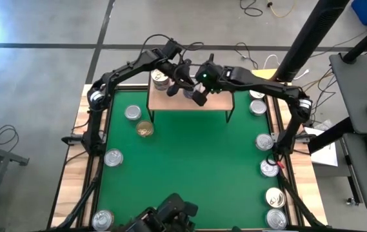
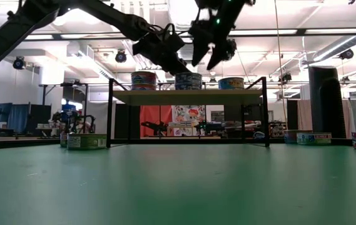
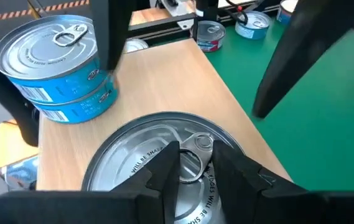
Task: Stack canned seafood by type on shelf
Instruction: Stack the blue tuna can on top of the blue tuna can on the shelf
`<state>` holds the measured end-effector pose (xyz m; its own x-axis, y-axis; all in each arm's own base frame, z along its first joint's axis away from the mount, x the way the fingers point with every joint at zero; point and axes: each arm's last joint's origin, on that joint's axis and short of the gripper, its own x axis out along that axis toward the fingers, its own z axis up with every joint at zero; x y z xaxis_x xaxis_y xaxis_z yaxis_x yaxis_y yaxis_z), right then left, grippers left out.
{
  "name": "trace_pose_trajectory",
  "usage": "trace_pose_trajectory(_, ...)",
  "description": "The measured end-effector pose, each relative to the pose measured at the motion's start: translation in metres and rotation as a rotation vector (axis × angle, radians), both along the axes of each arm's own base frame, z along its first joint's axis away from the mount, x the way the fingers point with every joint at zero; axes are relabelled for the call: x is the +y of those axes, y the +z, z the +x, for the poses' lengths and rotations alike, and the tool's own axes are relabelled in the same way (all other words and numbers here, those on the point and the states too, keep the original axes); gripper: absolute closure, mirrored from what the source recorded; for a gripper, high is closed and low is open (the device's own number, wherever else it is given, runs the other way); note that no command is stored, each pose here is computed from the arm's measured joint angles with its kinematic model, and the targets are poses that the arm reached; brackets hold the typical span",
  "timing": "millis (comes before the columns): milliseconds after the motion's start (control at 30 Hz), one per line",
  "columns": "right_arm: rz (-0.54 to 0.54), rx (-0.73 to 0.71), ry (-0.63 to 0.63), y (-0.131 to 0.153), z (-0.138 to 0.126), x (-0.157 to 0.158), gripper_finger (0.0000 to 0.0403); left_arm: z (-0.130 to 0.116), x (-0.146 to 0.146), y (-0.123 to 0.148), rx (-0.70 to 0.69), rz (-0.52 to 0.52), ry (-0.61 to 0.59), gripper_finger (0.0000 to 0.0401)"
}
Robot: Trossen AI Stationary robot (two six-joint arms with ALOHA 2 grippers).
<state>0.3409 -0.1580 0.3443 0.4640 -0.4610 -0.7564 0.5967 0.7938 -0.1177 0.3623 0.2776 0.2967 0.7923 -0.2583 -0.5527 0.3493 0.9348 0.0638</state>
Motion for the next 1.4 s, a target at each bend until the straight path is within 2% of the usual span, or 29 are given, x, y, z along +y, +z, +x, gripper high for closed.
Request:
trace_pose_trajectory(200, -0.047, -0.073, 0.014, 0.014, -0.002, 0.001, 0.0003, 0.000, -0.001, 0.035, -0.084, 0.042, -0.002, 0.0319)
trace_pose_trajectory(300, -0.060, -0.067, 0.030, 0.009, 0.003, -0.001, 0.0003, -0.003, -0.004, 0.056, -0.142, 0.003, -0.046, 0.0319)
trace_pose_trajectory(433, -0.109, -0.055, -0.021, 0.007, 0.006, -0.004, 0.0020, -0.025, -0.020, 0.086, -0.211, -0.119, -0.221, 0.0320)
trace_pose_trajectory(533, -0.126, -0.061, -0.015, 0.007, 0.008, -0.005, 0.0060, -0.057, -0.044, 0.111, -0.330, -0.194, -0.411, 0.0324)
trace_pose_trajectory(567, -0.132, -0.062, -0.007, 0.007, 0.009, -0.006, 0.0076, -0.067, -0.053, 0.115, -0.369, -0.201, -0.459, 0.0324)
trace_pose_trajectory(633, -0.141, -0.052, 0.015, 0.004, 0.012, -0.007, 0.0111, -0.074, -0.062, 0.120, -0.466, -0.135, -0.526, 0.0325)
trace_pose_trajectory(667, -0.144, -0.053, 0.026, 0.003, 0.013, -0.007, 0.0128, -0.077, -0.066, 0.121, -0.437, -0.183, -0.507, 0.0325)
trace_pose_trajectory(733, -0.127, -0.054, 0.060, -0.002, 0.018, -0.008, 0.0162, -0.075, -0.067, 0.121, -0.454, -0.137, -0.508, 0.0325)
trace_pose_trajectory(1067, -0.109, -0.030, 0.089, -0.026, 0.033, -0.021, 0.0296, -0.089, -0.083, 0.094, -0.373, -0.211, -0.491, 0.0325)
trace_pose_trajectory(1233, -0.122, -0.030, 0.090, -0.030, 0.035, -0.027, 0.0349, -0.100, -0.091, 0.088, -0.342, -0.201, -0.481, 0.0325)
trace_pose_trajectory(1400, -0.109, -0.013, 0.059, -0.032, 0.030, -0.035, 0.0380, -0.116, -0.105, 0.086, -0.337, -0.173, -0.487, 0.0325)
